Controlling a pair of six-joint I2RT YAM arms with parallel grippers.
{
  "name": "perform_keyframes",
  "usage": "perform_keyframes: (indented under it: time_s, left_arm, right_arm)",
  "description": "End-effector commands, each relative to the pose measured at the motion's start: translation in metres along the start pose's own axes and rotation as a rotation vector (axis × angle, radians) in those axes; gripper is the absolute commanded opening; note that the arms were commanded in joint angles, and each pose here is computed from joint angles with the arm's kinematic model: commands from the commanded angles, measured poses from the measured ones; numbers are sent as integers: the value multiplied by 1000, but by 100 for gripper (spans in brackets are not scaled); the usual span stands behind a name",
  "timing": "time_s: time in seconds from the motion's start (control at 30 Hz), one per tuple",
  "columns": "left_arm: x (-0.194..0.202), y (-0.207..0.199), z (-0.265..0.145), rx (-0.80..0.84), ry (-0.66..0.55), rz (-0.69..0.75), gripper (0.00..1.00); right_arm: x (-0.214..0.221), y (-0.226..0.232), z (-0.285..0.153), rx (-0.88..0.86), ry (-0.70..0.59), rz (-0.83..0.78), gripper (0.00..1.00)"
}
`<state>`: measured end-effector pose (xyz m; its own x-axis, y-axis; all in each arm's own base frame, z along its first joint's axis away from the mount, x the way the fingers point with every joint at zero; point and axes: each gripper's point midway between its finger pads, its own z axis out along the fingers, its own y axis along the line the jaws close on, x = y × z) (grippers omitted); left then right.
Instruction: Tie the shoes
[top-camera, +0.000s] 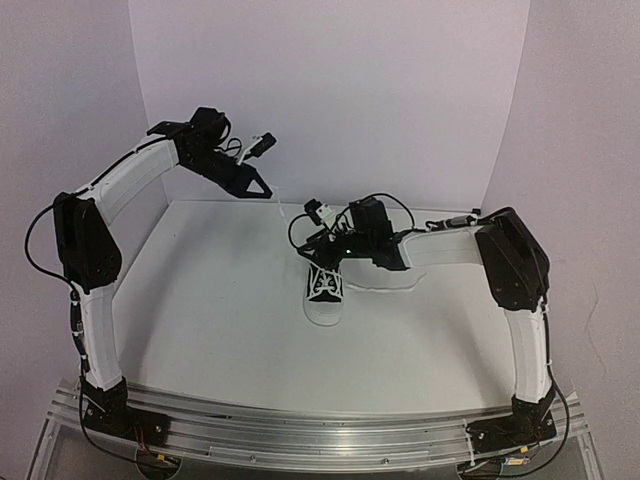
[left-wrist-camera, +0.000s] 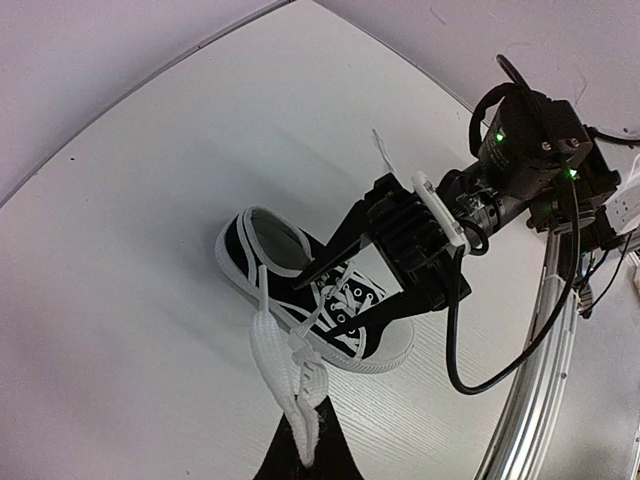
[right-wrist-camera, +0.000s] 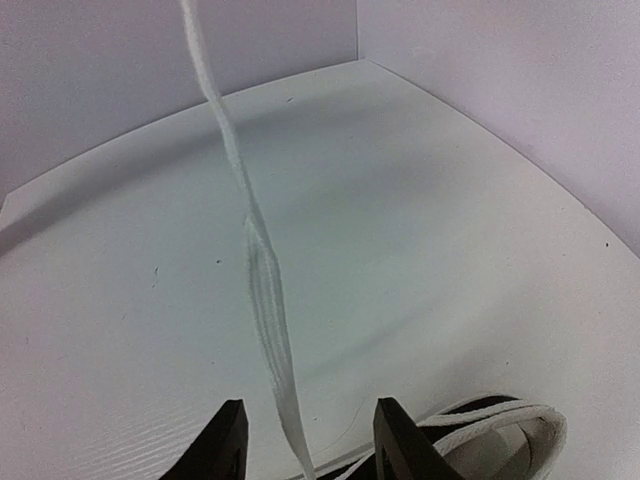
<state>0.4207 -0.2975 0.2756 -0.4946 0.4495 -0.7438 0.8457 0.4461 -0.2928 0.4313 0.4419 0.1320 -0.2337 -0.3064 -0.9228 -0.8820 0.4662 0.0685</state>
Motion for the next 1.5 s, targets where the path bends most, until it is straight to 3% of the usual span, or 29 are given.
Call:
perform_keyframes:
  time_s: [0.0, 0.1, 0.27, 0.4, 0.5, 0.6, 0.63, 0.73, 0.9, 0.93, 1.0, 1.03, 1.07, 1.2, 1.3, 1.33, 1.47]
  left_arm:
    - [-15, -16, -22, -6, -43, 37, 0]
    - [-16, -17, -23, -8, -45, 44, 0]
    - [-22, -16, -26, -21, -59, 61, 0]
    - [-29, -19, -30, -14, -74, 68, 0]
    - [-28, -20, -31, -13, -73, 69, 0]
    - [-24, -21, -30, -12, -62, 62, 0]
    - [-21, -20, -29, -11, -56, 57, 0]
    - [6, -9, -17, -43, 7, 45, 0]
    - [112, 16, 29, -69, 223, 135, 3]
    - [134, 14, 39, -46, 259, 181, 24]
    - [171, 6, 54, 8, 310, 298, 80]
    - [174, 3, 58, 22, 299, 365, 95]
    - [172, 3, 60, 34, 278, 405, 98]
    - [126, 0, 61, 59, 131, 655, 93]
    - [70, 0, 68, 18, -95, 706, 65]
    - [60, -4, 71, 33, -149, 687, 61]
    - [66, -31, 93, 208, -263, 661, 66]
  right_arm:
    - [-34, -8, -1, 48, -84, -49, 39]
    - [-26, -8, 3, 41, -71, -42, 37]
    - [-12, 0, 11, -18, -51, -39, 46]
    - [-2, -9, 17, 24, -34, -35, 42]
    - [-2, -13, 22, 41, -36, -27, 29]
    - [-6, -17, 21, 60, -44, -15, 1]
    - [-7, -17, 19, 68, -48, -9, 0]
    - [-17, -16, 3, 87, -77, 0, 0]
    - [-21, -1, -22, 61, -90, 8, 0]
    - [-19, 2, -24, 50, -88, 6, 0]
    - [-13, 8, -27, 26, -80, 3, 0]
    - [-9, 10, -27, 19, -73, 0, 0]
    - [-7, 11, -27, 9, -69, -2, 0]
    - [0, 15, -26, -27, -60, 5, 0]
    - [0, 11, -26, -21, -59, 27, 0]
    - [0, 9, -26, -12, -61, 34, 0]
    - [-3, 8, -25, -4, -77, 51, 0]
